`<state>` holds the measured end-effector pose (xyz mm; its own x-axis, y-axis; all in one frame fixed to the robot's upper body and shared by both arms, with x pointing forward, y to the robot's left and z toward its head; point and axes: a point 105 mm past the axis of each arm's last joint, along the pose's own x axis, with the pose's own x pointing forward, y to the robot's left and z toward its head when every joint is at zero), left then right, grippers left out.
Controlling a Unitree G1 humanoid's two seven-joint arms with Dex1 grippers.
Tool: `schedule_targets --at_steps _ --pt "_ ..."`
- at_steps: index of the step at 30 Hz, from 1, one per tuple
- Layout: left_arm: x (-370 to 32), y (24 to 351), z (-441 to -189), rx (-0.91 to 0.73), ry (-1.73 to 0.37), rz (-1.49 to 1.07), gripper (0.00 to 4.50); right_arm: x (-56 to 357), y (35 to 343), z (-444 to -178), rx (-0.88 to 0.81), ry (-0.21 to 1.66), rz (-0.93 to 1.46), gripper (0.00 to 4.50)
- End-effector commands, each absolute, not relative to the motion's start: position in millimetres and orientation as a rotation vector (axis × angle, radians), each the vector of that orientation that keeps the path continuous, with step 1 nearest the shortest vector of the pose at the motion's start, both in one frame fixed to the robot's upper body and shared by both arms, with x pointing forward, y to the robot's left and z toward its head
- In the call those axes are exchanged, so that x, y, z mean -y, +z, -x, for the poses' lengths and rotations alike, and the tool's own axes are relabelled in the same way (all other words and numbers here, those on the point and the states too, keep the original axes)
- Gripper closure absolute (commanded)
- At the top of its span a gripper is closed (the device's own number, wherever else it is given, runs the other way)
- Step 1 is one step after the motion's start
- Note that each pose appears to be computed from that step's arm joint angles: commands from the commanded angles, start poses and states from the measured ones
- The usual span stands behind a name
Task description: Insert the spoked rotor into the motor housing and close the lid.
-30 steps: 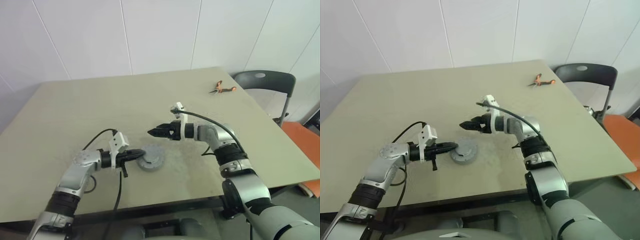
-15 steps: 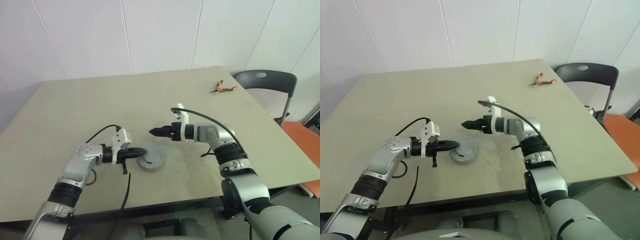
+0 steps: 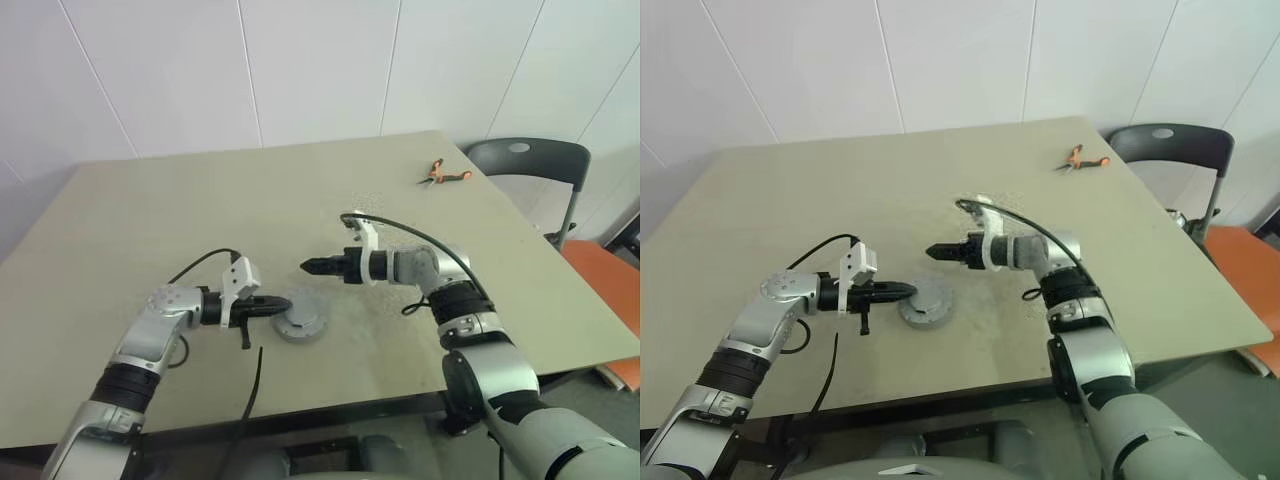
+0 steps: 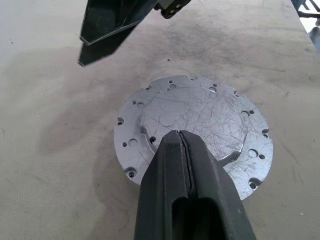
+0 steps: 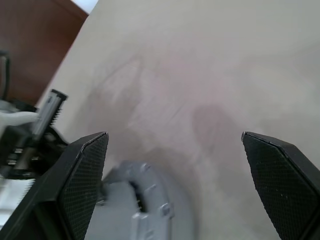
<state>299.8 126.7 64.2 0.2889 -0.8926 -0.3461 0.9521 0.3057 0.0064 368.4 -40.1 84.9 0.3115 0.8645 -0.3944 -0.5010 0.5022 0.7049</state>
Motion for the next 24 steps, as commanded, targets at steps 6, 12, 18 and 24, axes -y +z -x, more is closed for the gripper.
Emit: schedule_targets --at_steps 6,12,18,24 --pt "-131 41 -292 -0.406 -1.246 -0.237 4.50 39 104 -356 -1.021 0.949 -0.782 0.04" --pt "-132 41 -290 -0.410 -1.245 -0.240 4.50 44 92 -342 -1.139 0.918 -0.739 0.04" --pt "-133 39 -289 -0.415 -1.242 -0.239 4.50 62 76 -333 -1.209 0.834 -0.666 0.04" --pt "-132 38 -287 -0.414 -1.247 -0.234 4.50 70 62 -321 -1.268 0.799 -0.628 0.04"
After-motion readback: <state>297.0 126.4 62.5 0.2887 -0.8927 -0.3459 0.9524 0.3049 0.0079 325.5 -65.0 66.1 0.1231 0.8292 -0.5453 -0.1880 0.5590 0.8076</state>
